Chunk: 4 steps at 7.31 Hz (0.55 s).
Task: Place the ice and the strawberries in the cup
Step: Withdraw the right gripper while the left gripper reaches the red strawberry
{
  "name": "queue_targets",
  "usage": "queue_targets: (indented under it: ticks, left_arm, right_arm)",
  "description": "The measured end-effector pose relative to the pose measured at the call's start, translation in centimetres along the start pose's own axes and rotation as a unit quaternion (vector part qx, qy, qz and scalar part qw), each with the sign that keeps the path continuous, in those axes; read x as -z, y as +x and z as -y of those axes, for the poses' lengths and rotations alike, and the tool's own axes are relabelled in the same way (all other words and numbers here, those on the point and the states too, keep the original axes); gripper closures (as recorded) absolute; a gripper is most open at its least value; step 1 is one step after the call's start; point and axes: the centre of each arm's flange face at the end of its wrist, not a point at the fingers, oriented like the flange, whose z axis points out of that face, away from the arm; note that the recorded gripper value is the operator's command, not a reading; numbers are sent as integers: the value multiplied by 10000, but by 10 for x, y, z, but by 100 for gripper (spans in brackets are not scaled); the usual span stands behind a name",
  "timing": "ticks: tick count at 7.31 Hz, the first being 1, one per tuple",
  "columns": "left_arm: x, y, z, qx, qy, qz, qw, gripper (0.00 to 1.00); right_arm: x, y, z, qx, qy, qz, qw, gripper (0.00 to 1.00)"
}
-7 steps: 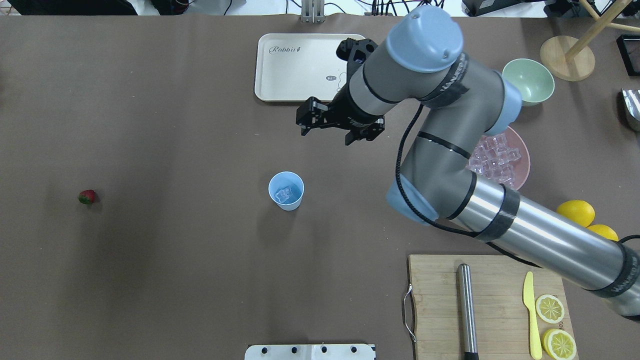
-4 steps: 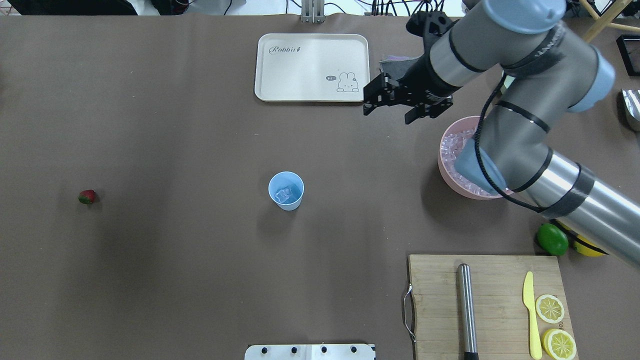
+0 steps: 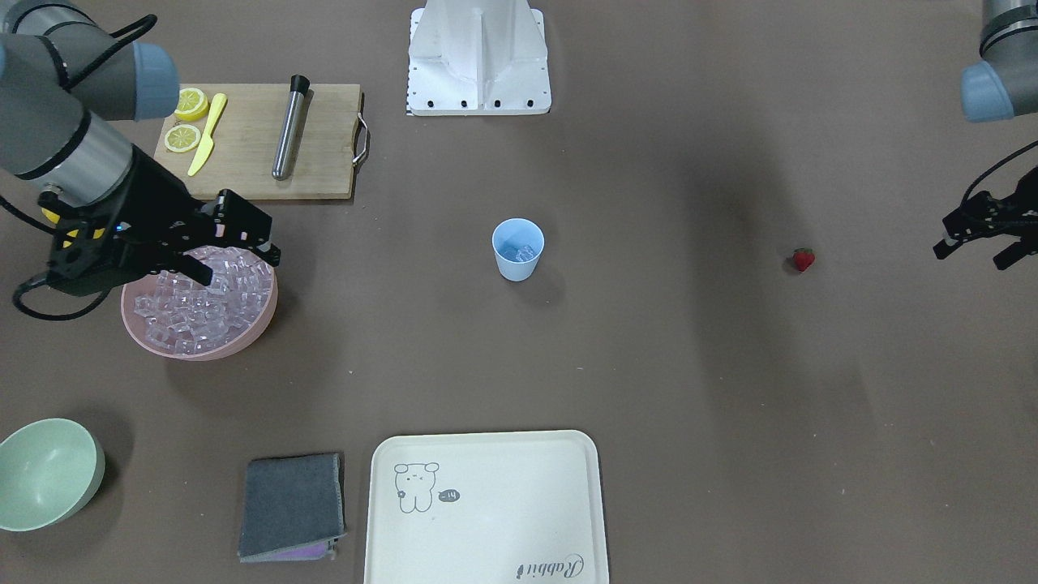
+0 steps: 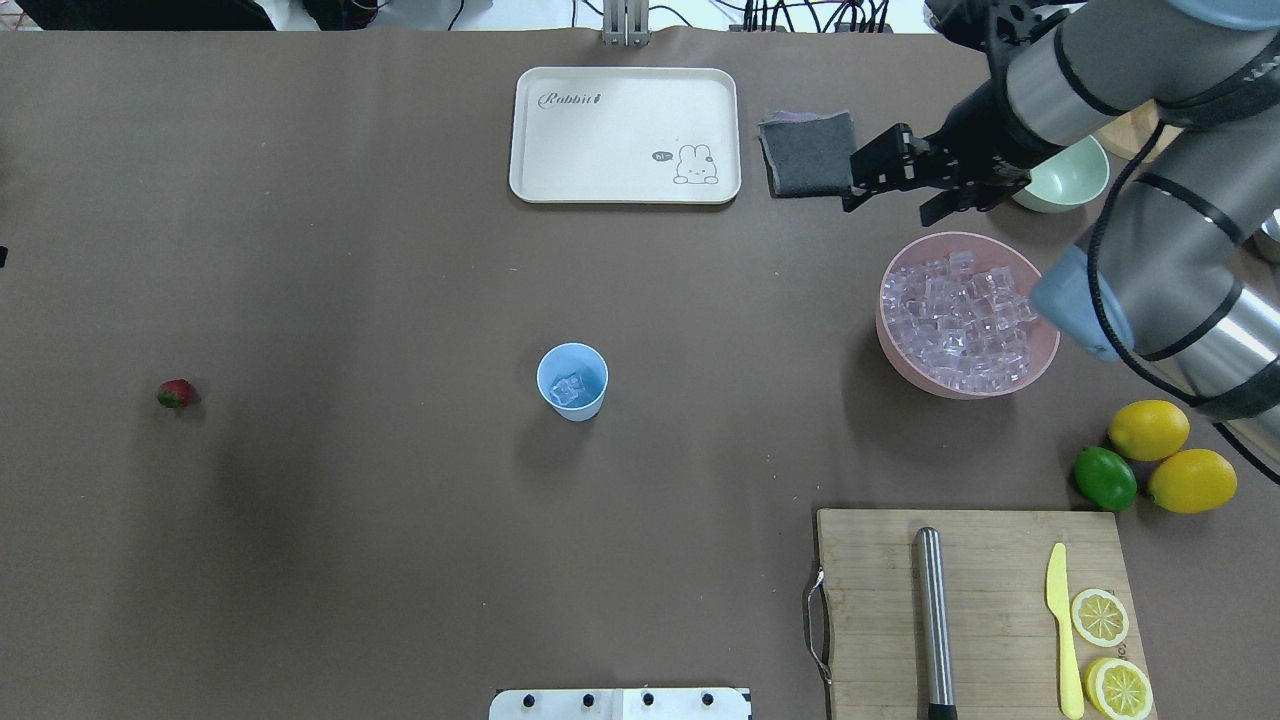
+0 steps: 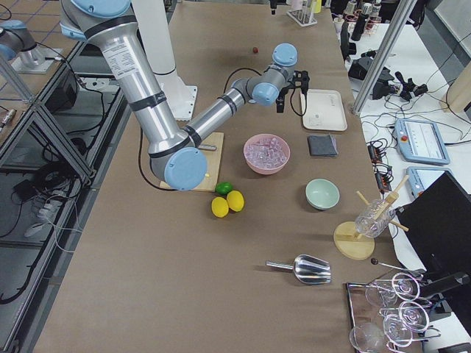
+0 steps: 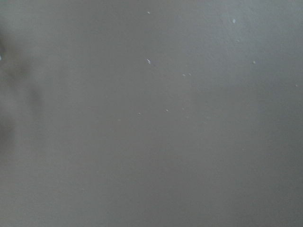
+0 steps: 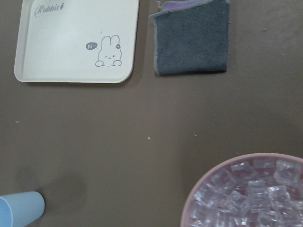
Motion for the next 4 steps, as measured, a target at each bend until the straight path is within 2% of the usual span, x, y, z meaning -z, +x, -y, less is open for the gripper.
queue_targets:
  ticks: [4]
  left_arm:
    - [-50, 69, -39, -372, 130, 297, 9988, 3]
  right_arm:
    - [16, 36, -11, 69, 13, -59, 10000, 1]
